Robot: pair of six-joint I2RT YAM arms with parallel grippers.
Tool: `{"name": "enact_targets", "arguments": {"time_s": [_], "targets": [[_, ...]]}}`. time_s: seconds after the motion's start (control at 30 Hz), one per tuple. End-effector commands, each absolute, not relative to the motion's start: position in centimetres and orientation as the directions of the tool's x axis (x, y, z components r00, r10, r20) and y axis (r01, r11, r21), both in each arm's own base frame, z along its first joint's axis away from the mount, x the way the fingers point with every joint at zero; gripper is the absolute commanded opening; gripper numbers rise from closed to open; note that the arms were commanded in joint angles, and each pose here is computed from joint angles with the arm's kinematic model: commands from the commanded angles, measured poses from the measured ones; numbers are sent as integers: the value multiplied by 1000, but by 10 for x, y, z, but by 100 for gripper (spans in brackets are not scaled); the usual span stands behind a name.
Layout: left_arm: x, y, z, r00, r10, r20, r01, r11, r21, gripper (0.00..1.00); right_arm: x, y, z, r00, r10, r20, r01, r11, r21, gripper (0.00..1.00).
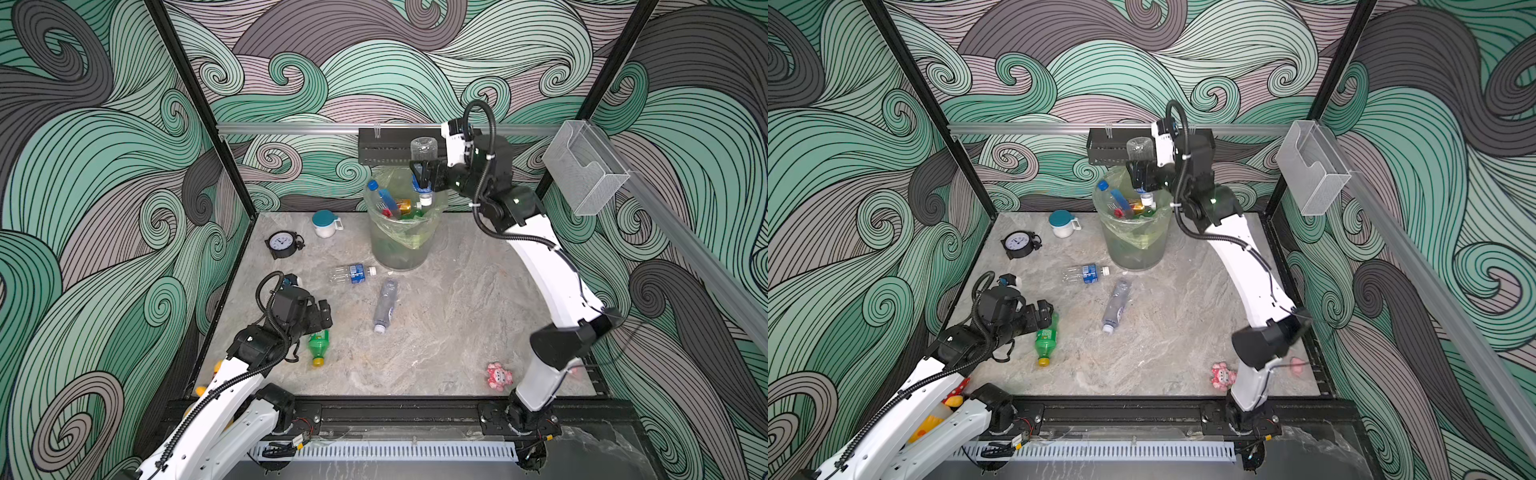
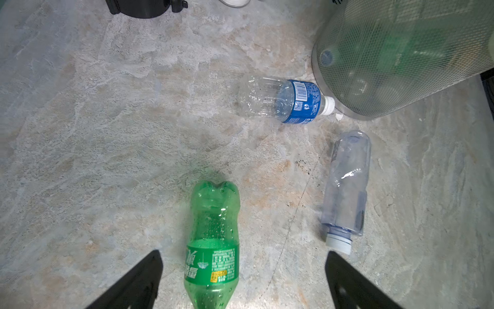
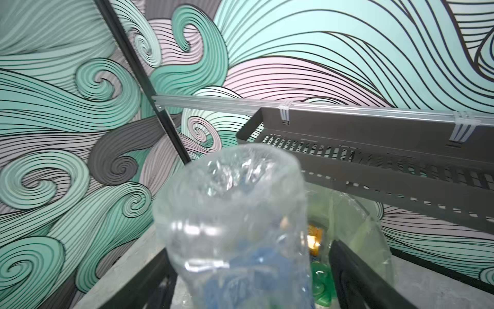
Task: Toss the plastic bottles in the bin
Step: 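Carry the clear bottle over the bin and open the right gripper, then draw the right gripper back while the left gripper lowers onto the green Sprite bottle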
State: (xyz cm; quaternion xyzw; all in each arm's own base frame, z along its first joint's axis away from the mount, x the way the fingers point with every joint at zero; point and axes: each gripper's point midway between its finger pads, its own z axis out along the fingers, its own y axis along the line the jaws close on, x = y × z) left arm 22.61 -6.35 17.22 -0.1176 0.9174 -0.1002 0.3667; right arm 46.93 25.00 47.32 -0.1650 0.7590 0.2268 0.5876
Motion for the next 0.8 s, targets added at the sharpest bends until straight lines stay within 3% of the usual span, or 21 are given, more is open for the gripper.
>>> {"name": "enact_targets", "arguments": {"time_s": [0.0, 0.1, 0.3, 0.77], "targets": [[220, -49, 188, -678, -314, -664, -194, 948, -251, 99, 441, 244, 459, -338, -78, -938, -552, 824, 130, 94], [217, -48, 187, -686, -307, -660, -193, 951, -242, 99, 412, 228, 463, -294, -75, -953, -553, 827, 105, 99], [218, -48, 173, -705, -310, -638, -207, 950, -233, 99, 347, 196, 432, -281, -38, -959, -543, 830, 126, 99], [216, -74, 140, -765, -325, -556, -158, 932, -327, 97, 285, 168, 265, -563, -76, -823, -462, 854, 237, 99]]}}
